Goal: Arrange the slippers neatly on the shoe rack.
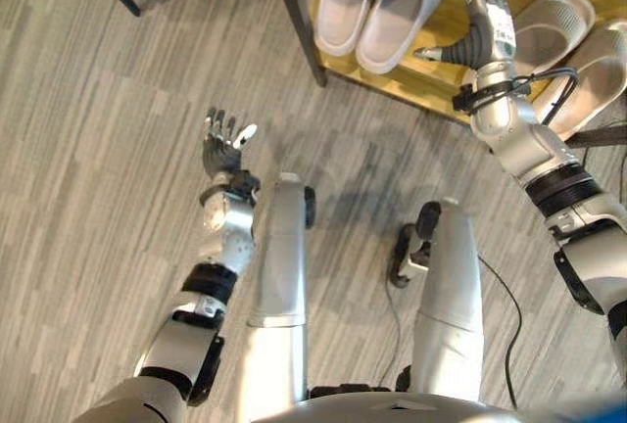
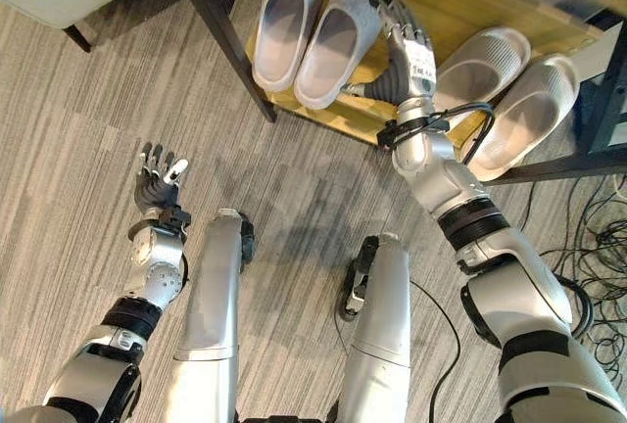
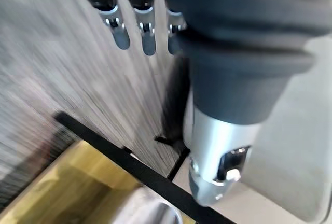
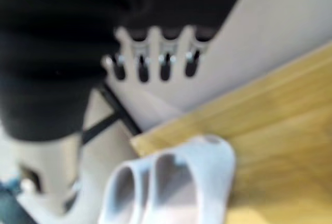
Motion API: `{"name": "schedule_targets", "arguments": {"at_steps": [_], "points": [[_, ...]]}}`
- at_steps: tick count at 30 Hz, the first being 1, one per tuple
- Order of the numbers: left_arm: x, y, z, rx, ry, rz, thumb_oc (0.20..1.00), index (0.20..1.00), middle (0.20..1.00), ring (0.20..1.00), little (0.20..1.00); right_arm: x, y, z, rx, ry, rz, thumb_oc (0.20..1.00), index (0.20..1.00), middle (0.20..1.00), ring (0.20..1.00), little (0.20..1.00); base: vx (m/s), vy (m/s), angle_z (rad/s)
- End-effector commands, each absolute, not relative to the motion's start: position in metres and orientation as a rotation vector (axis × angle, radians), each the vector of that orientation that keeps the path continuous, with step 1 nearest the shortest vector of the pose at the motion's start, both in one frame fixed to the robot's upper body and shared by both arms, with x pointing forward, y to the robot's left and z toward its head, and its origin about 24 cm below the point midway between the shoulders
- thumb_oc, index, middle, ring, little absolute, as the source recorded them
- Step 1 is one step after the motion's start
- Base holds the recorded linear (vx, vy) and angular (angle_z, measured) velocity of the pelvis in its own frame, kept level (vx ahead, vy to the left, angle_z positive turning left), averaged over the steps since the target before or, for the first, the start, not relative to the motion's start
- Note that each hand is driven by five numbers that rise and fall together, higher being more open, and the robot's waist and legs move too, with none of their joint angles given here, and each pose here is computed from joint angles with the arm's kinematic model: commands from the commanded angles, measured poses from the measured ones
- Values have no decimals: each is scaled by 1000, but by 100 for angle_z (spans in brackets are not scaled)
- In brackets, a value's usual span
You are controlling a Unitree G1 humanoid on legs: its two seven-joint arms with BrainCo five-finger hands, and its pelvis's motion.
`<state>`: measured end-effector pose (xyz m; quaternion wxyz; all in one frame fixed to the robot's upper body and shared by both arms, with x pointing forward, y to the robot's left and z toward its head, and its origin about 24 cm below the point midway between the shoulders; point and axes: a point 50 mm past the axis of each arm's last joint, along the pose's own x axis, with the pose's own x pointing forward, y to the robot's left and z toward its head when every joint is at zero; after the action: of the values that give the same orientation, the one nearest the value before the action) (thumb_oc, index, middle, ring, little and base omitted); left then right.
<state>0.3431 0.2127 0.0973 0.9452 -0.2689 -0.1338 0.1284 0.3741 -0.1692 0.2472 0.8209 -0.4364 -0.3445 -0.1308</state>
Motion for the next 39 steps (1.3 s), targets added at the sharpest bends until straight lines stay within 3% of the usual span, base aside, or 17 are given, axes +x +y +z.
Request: {"name": "schedule_targets", "arguments": {"at_steps": [1,5,9,17,23,25,39], "points": [[320,230,71,-430,-245,329,1000,1000,1000,1000,1000,365,-156,210,-936,-720,-126,1000,1000,1000,1000,1000,-49,67,17],[319,219,59,-229,-178,239,1000,1000,1000,1000,1000,349,-163,137,-859,-503,-27,1000,1000,1000,1000,1000,-39,86,2],[304,193,25,-71,-43,88,1000,1000,1000,1000,1000,311,-170,44,-768,-185,75,1000,1000,1000,1000,1000,67,101,-13],[273,180,-27,-20,169,-4,1000,1000,1000,1000,1000,254,-205,-45,-807,222,82,1000,1000,1000,1000,1000,114,38,-1],[262,167,-46,44,270,-108,1000,1000,1000,1000,1000,228,-223,-76,-770,422,19,1000,1000,1000,1000,1000,198,-19,-3],[250,150,-63,198,347,-283,1000,1000,1000,1000,1000,206,-227,-97,-838,548,95,1000,1000,1000,1000,1000,219,-67,-17],[216,110,-79,214,427,-641,1000,1000,1000,1000,1000,146,-218,-139,-837,824,231,1000,1000,1000,1000,1000,87,-38,-12]]}}
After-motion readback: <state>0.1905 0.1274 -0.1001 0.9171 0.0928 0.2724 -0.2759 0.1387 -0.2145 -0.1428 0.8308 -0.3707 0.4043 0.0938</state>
